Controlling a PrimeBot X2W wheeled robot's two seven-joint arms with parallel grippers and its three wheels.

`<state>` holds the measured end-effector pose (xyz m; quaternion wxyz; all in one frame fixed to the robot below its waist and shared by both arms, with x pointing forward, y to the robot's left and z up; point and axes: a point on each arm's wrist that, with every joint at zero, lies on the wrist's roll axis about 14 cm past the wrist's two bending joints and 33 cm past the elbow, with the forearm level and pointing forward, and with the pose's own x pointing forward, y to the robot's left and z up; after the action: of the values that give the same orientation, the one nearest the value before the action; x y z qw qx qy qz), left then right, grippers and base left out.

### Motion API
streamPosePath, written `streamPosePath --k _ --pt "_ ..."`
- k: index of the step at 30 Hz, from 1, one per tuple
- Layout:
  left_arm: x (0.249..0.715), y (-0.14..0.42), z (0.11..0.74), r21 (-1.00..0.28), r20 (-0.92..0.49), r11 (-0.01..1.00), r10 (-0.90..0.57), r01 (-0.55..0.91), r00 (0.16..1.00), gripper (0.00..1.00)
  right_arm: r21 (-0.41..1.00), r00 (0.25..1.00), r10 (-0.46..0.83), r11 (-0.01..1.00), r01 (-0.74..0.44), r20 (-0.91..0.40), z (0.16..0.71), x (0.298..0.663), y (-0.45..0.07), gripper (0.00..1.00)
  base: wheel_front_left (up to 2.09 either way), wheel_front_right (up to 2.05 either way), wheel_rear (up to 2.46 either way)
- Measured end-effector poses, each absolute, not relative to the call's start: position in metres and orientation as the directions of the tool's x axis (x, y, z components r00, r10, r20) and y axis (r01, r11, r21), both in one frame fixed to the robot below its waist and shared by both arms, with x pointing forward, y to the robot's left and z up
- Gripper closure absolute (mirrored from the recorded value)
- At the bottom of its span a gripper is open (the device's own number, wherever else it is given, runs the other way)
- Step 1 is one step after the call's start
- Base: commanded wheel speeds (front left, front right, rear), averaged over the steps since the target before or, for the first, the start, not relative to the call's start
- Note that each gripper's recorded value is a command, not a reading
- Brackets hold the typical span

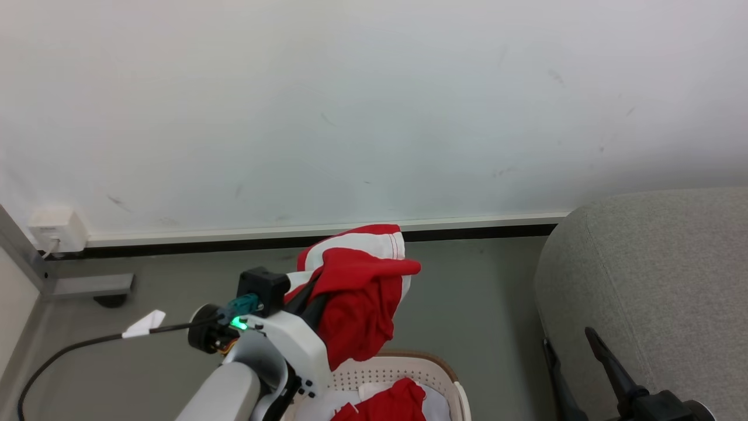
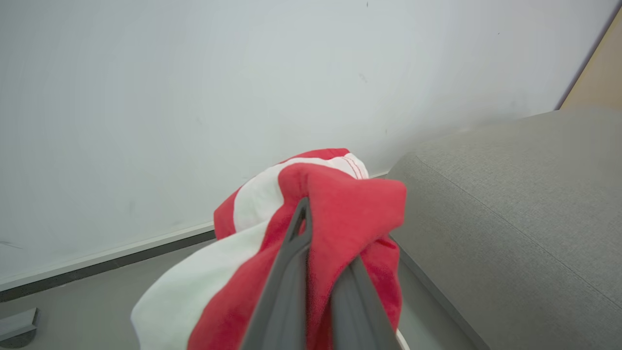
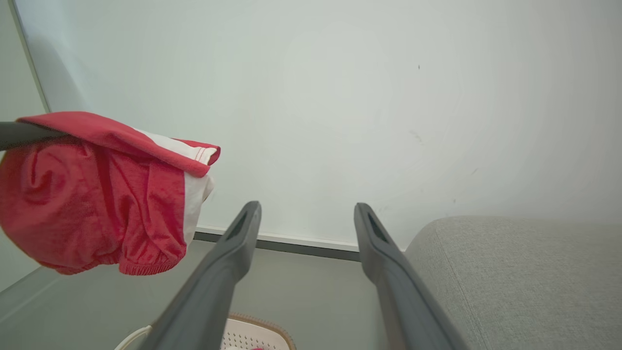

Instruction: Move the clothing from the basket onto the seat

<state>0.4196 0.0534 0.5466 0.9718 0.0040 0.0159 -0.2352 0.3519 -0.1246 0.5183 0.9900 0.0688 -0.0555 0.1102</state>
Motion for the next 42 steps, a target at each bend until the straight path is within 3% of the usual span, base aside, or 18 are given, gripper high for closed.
streamPosePath --k 6,13,24,32,38,39,40,42 --pt "0.410 0.054 0.559 0.002 -0.021 0.888 -0.460 0.460 0.888 1.00 0.081 0.949 0.272 0.955 -0.287 0.158 0.530 0.350 -0.111 0.00 0.00 0.00 0.00" --pt "0.398 0.040 0.562 0.003 -0.036 0.864 -0.502 0.503 0.864 1.00 -0.126 0.844 0.495 0.869 -0.479 0.208 0.562 0.358 -0.072 0.00 0.00 0.00 0.00" --pt "0.384 0.017 0.561 0.006 -0.055 0.819 -0.573 0.574 0.818 1.00 -0.317 0.691 0.719 0.673 -0.669 0.070 0.556 0.375 -0.018 0.00 0.00 0.00 0.00" --pt "0.372 -0.002 0.564 0.011 -0.057 0.778 -0.627 0.629 0.777 1.00 -0.333 0.631 0.771 0.574 -0.748 -0.088 0.520 0.375 0.011 0.00 0.00 0.00 0.00" --pt "0.363 -0.014 0.566 -0.001 -0.055 0.747 -0.664 0.665 0.746 1.00 -0.228 0.636 0.762 0.601 -0.766 -0.124 0.505 0.372 0.025 0.02 0.00 0.00 0.00" --pt "0.363 -0.015 0.566 -0.004 -0.054 0.746 -0.665 0.666 0.745 1.00 -0.204 0.641 0.757 0.613 -0.763 -0.123 0.504 0.373 0.026 0.67 0.00 0.00 0.00" --pt "0.362 -0.016 0.567 -0.007 -0.052 0.745 -0.667 0.667 0.743 1.00 -0.182 0.642 0.757 0.619 -0.764 -0.123 0.503 0.372 0.028 1.00 0.00 0.00 0.00" --pt "0.362 -0.015 0.566 -0.013 -0.052 0.745 -0.667 0.667 0.743 1.00 -0.128 0.646 0.754 0.634 -0.763 -0.116 0.502 0.371 0.031 1.00 0.00 0.00 0.00"
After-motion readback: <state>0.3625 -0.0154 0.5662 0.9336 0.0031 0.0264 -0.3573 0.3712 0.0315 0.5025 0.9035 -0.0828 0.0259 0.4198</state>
